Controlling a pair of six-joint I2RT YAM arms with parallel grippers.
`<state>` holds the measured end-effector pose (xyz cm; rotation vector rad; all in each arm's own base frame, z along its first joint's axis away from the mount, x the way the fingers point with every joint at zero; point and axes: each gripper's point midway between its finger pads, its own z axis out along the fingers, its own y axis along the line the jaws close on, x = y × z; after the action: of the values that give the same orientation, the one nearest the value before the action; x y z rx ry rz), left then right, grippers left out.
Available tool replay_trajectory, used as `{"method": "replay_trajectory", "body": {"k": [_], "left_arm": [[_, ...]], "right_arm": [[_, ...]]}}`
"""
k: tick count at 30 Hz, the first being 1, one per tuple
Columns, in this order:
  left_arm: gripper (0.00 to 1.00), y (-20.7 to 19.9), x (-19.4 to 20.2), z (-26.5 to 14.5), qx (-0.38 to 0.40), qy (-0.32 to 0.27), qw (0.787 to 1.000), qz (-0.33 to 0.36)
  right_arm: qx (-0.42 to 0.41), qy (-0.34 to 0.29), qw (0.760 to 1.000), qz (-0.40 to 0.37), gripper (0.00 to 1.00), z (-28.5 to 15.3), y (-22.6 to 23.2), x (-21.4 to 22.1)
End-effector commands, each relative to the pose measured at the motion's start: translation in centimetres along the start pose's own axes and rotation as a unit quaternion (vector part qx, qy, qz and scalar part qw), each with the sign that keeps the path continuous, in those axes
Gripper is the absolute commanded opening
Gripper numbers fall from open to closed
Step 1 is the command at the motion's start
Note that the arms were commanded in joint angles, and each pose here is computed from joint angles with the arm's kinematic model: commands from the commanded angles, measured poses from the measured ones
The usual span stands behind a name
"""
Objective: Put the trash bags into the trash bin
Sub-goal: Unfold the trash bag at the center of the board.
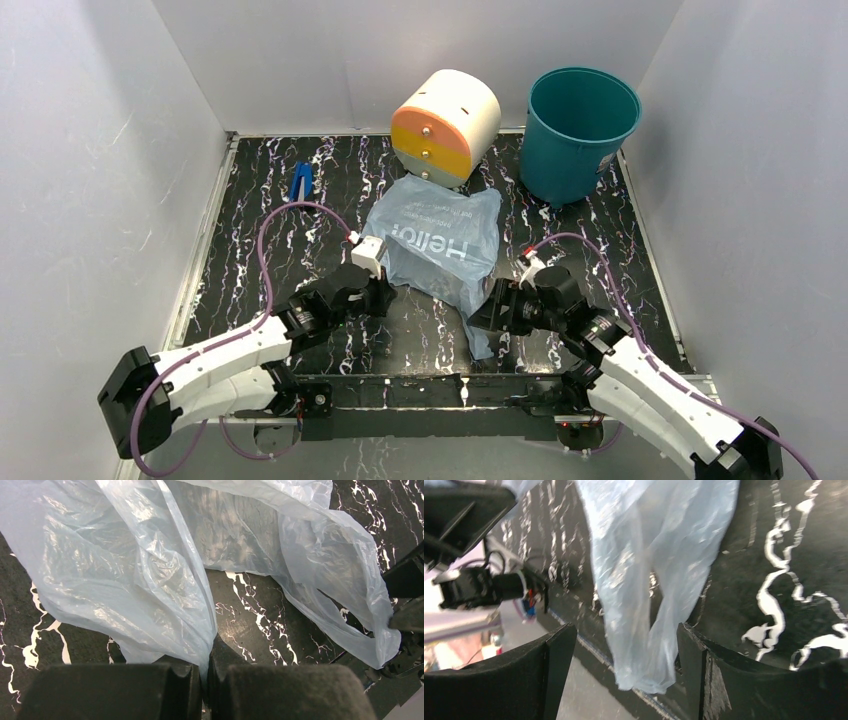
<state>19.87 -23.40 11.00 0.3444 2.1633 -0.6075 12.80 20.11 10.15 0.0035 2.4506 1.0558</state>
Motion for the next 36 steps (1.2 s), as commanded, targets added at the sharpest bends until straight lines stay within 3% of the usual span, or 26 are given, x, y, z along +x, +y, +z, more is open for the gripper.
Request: {"method": "replay_trajectory", "body": {"k": [1,5,12,18,25,27,30,34,36], "left_arm": [[0.0,-0.1,-1.5,-0.1,-0.01,-0.018,1.0,-0.001],[0.0,-0.2,-1.3,0.1,-0.005,-0.016,1.0,-0.006],[0.0,-0.5,-0.7,0.3,0.001,-0.01,1.0,-0.016],[0.0,-1.1,-0.4,0.5,0.021,-0.011,0.999,-0.028],[0.0,-1.6,0.1,0.9,0.036,-0.013,0.998,-0.051],[0.0,-1.7,0.1,1.0,0.038,-0.01,0.998,-0.052],[0.0,-1.9,0.0,1.2,0.04,-0.008,0.998,-0.052],[0.0,-2.1,0.2,1.4,0.044,-0.004,0.997,-0.056],[0.0,-2.2,0.2,1.4,0.043,-0.001,0.998,-0.055]], "right_arm": [[-0.1,0.047,0.994,-0.027,0.83,-1.1,3.4,1.7],[-0.175,0.088,0.98,-0.037,0.82,-1.0,4.9,3.4],[-0.211,0.126,0.969,-0.042,0.79,0.2,4.9,4.6],[-0.276,0.111,0.953,-0.053,0.61,-0.5,6.9,4.3],[-0.276,0.121,0.953,-0.042,0.56,-0.4,6.1,5.4],[-0.282,0.124,0.951,-0.042,0.57,-0.4,6.2,5.6],[-0.281,0.116,0.951,-0.058,0.73,0.1,6.5,5.6],[-0.258,0.084,0.953,-0.138,0.7,1.8,7.0,6.5],[-0.247,0.038,0.948,-0.197,0.71,2.4,7.7,6.3]]}}
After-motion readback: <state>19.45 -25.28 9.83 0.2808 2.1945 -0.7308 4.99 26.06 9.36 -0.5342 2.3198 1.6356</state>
